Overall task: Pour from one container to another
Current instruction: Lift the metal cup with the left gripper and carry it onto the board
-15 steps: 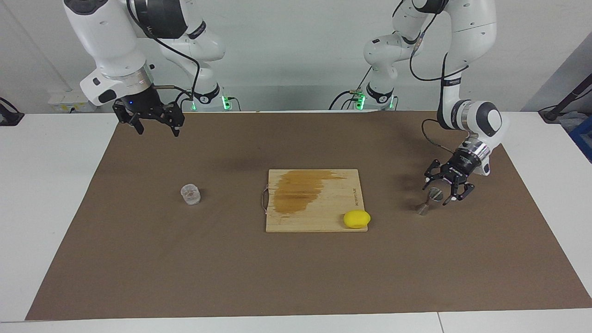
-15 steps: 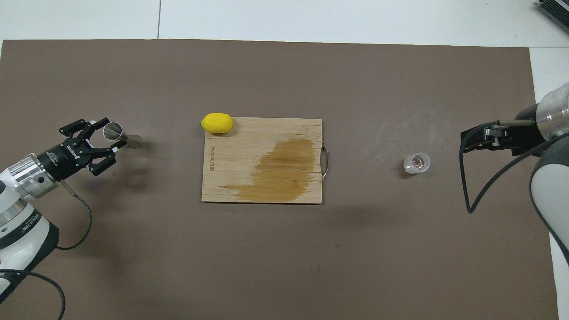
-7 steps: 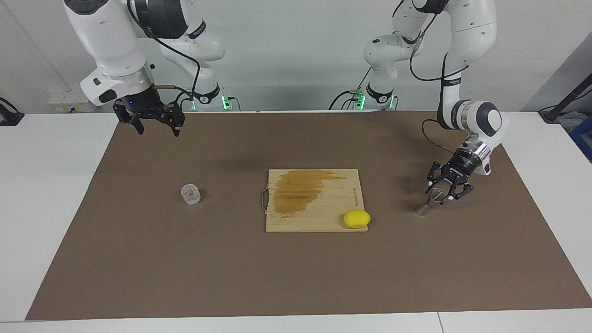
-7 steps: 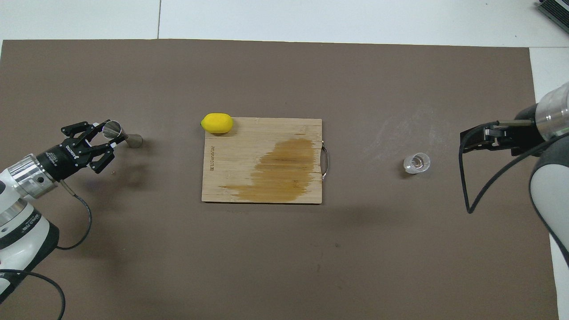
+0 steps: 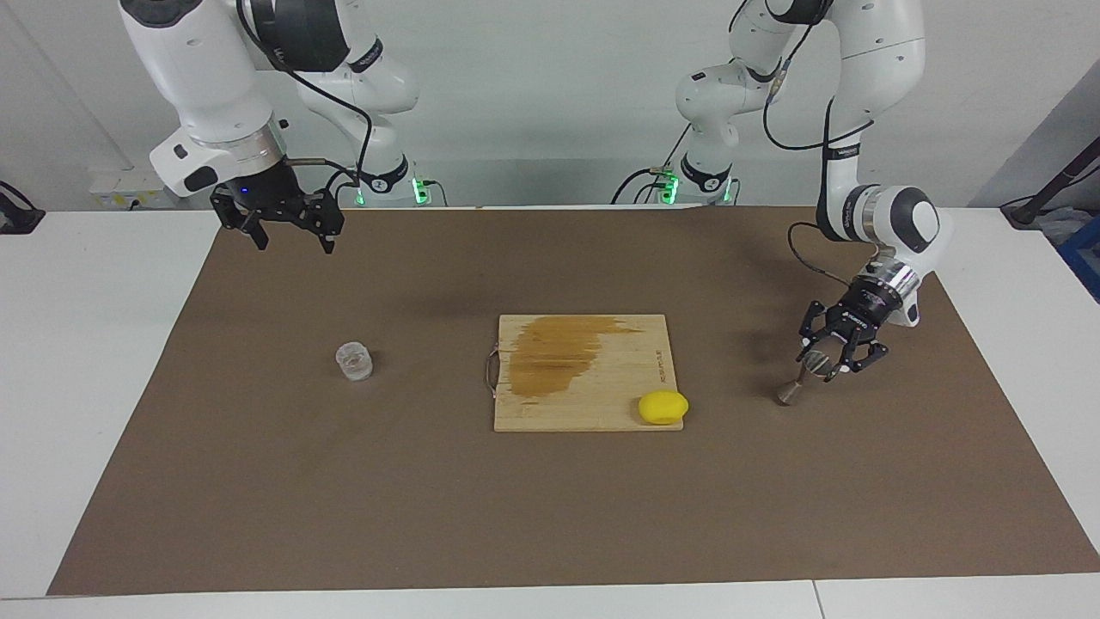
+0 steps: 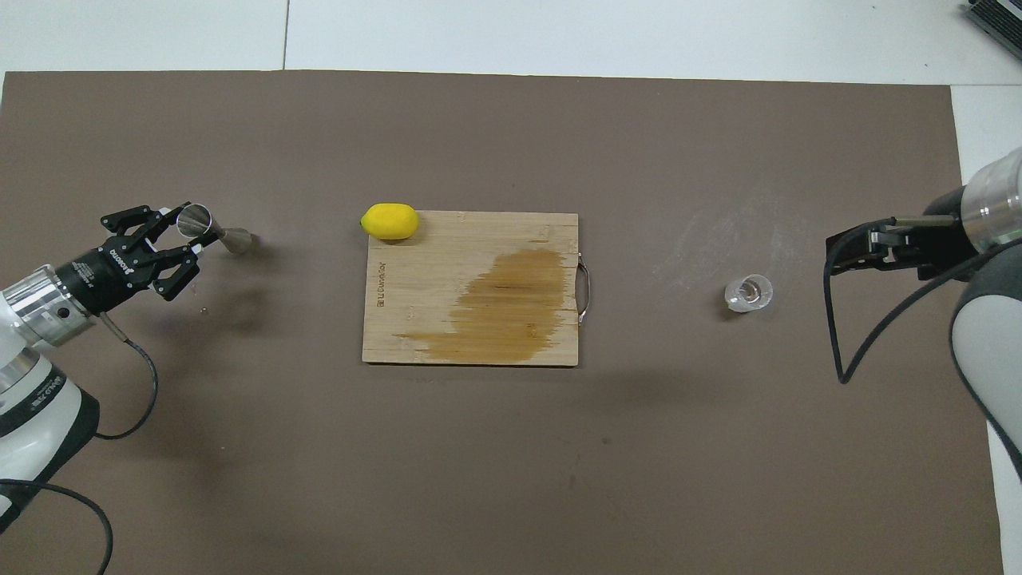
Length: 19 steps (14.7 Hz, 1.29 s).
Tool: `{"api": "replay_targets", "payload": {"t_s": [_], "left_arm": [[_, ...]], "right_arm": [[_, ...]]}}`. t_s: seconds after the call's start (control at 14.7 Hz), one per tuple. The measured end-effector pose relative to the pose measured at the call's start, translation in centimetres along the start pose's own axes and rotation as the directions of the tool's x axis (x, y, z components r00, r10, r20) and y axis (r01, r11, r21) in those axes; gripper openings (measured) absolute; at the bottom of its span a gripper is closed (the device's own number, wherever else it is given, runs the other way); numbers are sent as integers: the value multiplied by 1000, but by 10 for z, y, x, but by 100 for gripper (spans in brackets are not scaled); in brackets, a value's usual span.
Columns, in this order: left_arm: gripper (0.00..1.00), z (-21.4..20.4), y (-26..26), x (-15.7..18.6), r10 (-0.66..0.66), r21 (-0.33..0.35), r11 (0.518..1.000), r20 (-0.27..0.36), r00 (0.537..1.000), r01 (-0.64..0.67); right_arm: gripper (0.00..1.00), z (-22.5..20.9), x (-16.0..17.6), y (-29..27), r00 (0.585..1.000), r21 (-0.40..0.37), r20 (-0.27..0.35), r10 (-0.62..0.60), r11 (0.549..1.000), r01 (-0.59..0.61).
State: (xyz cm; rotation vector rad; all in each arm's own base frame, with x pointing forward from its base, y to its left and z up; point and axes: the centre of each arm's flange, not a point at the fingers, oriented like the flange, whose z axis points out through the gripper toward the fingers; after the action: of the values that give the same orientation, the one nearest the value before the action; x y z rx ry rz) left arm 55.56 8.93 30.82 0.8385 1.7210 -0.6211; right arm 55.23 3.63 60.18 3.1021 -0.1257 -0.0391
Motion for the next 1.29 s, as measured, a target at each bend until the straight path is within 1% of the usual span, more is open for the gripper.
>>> {"api": "replay_targets", "payload": {"t_s": [0.14, 0.2, 0.34, 0.41, 0.61, 0.75, 0.81, 0.88, 1.15, 1.29], "left_arm": [[51, 13, -5, -24, 9, 25, 1000, 19, 1000, -9], [51, 23, -11, -43, 21, 46, 999, 32, 999, -23], [51, 48, -31, -77, 34, 101, 994, 54, 998, -40], [51, 63, -45, -89, 37, 136, 990, 60, 997, -45], [51, 114, -94, -108, 67, 244, 966, 60, 996, -79], [51, 146, -129, -117, 89, 291, 952, 40, 995, -97], [51, 160, -145, -122, 97, 298, 949, 31, 995, -101], [51, 174, -160, -127, 97, 292, 951, 24, 995, -99], [51, 229, -232, -135, 20, 208, 978, -17, 1000, -16], [51, 251, -265, -138, -1, 189, 982, -41, 999, 9]], "right_arm": [[99, 0, 0, -1, 1000, 0, 0, -2, 1000, 2], [99, 0, 0, -2, 1000, 0, 0, -5, 1000, 5], [99, 0, -1, -3, 1000, 0, -1, -6, 1000, 6], [99, 0, -1, -3, 1000, 0, -1, -5, 1000, 5], [100, 0, -1, -4, 1000, 0, 1, -7, 1000, 7], [100, 0, -1, -4, 1000, 0, 1, -11, 1000, 11], [100, 0, -1, -4, 1000, 0, 2, -20, 1000, 20], [100, 0, -1, -4, 1000, 0, 2, -27, 1000, 27], [100, 1, -1, -2, 1000, -1, 3, -28, 1000, 28], [99, 1, -1, -3, 1000, -1, 6, -29, 1000, 29]]}}
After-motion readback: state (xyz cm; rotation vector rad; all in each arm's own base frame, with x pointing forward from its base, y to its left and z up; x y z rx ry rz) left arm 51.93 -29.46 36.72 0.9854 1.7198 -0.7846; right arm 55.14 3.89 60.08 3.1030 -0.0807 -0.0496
